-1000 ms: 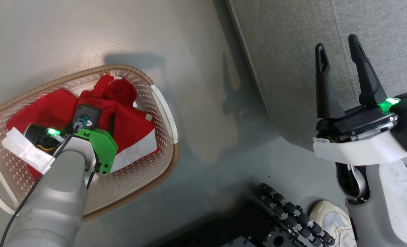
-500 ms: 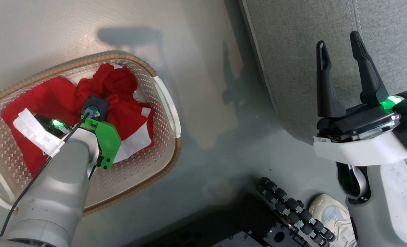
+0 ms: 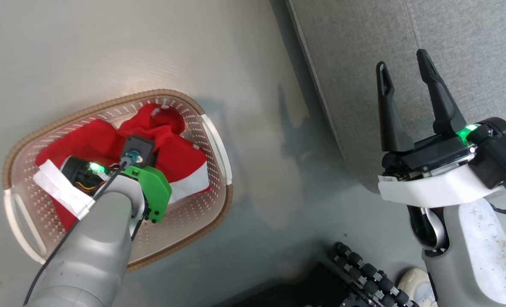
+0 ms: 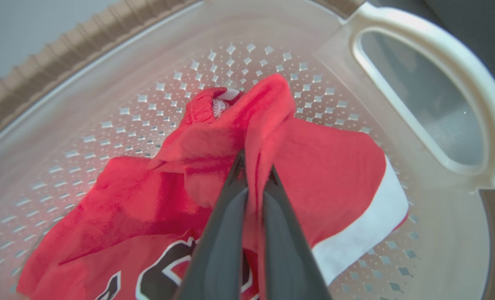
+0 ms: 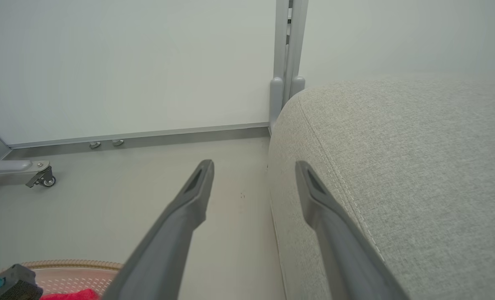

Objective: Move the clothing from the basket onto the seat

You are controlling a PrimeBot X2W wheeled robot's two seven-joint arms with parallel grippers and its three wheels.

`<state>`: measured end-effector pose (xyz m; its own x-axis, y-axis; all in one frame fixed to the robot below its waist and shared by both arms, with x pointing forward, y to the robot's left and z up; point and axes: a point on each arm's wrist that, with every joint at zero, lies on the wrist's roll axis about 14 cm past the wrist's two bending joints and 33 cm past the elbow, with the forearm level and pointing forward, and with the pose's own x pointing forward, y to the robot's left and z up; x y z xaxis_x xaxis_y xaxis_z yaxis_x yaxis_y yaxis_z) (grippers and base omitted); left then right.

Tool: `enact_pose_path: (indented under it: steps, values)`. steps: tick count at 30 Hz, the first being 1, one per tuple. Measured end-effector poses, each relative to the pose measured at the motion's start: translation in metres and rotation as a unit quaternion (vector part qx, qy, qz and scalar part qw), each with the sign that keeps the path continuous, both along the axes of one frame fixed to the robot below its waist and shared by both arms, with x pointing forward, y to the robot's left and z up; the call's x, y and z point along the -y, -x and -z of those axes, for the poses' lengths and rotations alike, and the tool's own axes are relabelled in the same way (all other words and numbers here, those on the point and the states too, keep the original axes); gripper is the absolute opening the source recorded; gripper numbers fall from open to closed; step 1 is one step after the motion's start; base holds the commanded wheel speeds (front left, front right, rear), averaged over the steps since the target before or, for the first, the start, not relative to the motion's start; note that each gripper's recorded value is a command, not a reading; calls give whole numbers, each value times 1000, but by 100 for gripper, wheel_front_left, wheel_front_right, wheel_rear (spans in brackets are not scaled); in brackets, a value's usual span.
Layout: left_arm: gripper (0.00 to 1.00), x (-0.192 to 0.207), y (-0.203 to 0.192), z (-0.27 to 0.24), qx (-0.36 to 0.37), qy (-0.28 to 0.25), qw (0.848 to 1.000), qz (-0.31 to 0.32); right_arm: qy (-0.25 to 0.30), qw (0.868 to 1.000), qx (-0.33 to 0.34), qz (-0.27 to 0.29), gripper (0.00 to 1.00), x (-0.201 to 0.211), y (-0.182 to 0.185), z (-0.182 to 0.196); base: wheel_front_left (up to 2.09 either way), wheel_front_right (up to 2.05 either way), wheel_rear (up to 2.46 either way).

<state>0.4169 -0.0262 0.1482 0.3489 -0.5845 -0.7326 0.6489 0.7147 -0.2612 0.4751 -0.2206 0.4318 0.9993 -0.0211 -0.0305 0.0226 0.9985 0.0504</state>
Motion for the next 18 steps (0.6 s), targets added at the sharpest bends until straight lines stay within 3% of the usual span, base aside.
enact_pose_path:
  steps: [18]
  values:
    - [0, -6, -20, -135, 135, 91, 984, -78, -20, 998, 47, -48, 100, -40, 18, -50, 0, 0, 0]
